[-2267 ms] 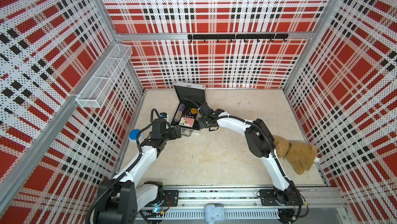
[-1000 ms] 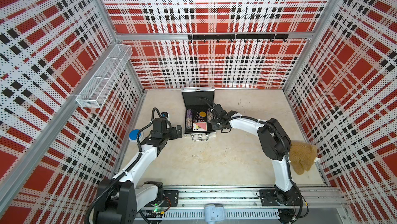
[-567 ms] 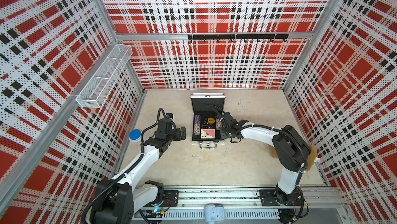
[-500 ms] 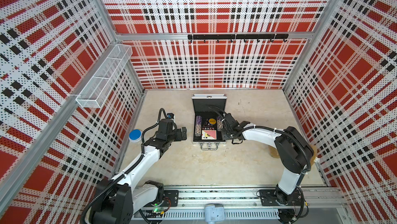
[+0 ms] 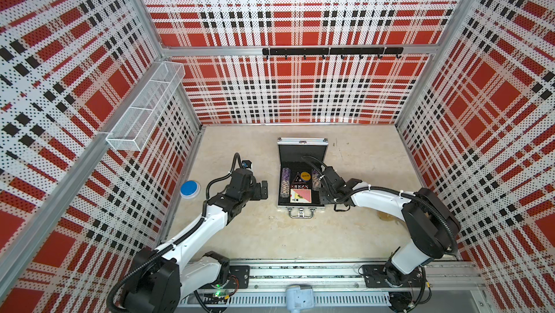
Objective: Close the poker set cases
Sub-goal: Move the poker set case to the center of the board.
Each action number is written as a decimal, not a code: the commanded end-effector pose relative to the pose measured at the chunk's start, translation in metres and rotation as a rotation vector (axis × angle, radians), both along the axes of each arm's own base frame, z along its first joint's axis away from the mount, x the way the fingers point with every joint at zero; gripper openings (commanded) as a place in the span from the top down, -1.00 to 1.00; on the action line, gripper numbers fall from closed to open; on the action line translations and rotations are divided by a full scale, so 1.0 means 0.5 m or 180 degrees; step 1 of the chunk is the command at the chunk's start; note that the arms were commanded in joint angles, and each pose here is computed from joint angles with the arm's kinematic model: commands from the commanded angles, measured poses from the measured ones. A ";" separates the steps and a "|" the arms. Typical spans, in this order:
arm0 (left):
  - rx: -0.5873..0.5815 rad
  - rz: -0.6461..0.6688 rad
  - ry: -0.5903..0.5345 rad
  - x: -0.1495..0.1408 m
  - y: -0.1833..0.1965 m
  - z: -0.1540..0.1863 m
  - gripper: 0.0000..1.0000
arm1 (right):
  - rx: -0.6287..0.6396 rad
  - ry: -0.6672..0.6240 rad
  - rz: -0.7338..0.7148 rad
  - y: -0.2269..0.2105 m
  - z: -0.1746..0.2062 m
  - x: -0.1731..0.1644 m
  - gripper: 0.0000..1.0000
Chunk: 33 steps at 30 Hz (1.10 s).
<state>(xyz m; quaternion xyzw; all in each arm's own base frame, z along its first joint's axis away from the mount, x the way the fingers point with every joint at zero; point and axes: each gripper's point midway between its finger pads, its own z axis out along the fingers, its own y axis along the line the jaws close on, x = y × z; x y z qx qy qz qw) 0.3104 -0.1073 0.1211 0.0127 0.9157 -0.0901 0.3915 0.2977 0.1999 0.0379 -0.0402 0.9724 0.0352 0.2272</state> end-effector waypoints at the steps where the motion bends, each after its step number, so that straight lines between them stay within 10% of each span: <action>1: -0.0011 0.0075 -0.0043 -0.002 0.001 0.009 -0.99 | -0.0718 0.0831 0.0001 -0.112 -0.085 -0.128 0.34; 19: 0.0041 -0.0098 -0.0025 0.007 -0.013 0.020 -0.99 | -0.0238 0.0366 0.0092 -0.050 0.054 -0.067 -0.31; 33: -0.0339 -0.0412 0.0172 -0.009 -0.061 0.001 -0.99 | 0.0801 -0.0128 -0.0037 -0.086 0.317 0.056 -0.42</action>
